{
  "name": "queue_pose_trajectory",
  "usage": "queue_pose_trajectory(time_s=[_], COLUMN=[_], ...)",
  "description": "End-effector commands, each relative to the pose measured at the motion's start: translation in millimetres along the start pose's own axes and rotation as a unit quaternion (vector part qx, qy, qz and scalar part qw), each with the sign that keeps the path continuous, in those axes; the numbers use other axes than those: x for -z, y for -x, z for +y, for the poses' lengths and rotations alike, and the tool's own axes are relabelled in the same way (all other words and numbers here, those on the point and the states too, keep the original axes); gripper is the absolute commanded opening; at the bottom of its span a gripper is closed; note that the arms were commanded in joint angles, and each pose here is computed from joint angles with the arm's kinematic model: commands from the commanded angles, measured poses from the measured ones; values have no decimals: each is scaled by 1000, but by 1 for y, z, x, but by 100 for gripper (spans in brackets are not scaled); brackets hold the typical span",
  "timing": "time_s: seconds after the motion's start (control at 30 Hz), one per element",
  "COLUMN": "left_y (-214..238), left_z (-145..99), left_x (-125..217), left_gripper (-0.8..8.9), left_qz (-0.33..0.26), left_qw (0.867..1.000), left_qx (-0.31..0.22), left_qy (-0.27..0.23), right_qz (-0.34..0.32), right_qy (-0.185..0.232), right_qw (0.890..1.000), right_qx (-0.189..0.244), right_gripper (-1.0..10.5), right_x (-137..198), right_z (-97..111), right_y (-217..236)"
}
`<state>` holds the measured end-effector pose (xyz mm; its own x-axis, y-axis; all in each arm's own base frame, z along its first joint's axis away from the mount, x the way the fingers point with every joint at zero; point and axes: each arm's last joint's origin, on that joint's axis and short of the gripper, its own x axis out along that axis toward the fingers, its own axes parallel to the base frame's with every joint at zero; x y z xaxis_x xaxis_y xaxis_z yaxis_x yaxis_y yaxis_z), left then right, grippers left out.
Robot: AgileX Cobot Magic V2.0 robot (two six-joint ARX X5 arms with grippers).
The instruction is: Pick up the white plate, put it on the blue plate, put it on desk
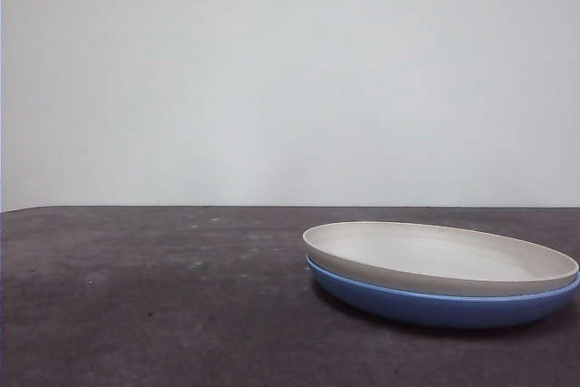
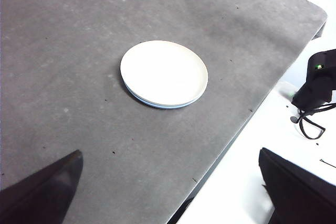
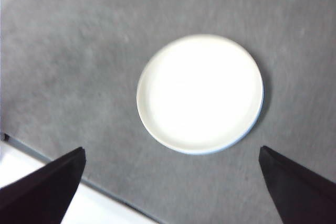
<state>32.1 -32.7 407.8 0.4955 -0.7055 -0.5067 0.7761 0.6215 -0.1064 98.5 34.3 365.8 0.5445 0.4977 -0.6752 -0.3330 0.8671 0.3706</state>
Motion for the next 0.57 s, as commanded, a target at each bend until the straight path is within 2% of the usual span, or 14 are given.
queue_pose_trajectory(time_s=[0.03,0.23,0.43,0.57], left_y=[2,2,2,2], left_z=[-1,-1,-1,-3], left_x=[-3,-3,-2,-2], left_gripper=[653,653,653,653], left_qz=[-8,-8,-6,-6], left_qw=[1000,1000,999,998], left_qx=[1,2,12,44], left_qy=[0,30,51,50], right_qz=[36,121,180,211], right_qy=[-22,-58,-90,-112], right_qw=[999,990,980,971], right_qx=[6,31,2,8], right_gripper=[619,619,619,619], right_x=[-15,-40,-57,-60], right_z=[-4,-30,-66,-90], right_y=[-17,-71,-125,-159])
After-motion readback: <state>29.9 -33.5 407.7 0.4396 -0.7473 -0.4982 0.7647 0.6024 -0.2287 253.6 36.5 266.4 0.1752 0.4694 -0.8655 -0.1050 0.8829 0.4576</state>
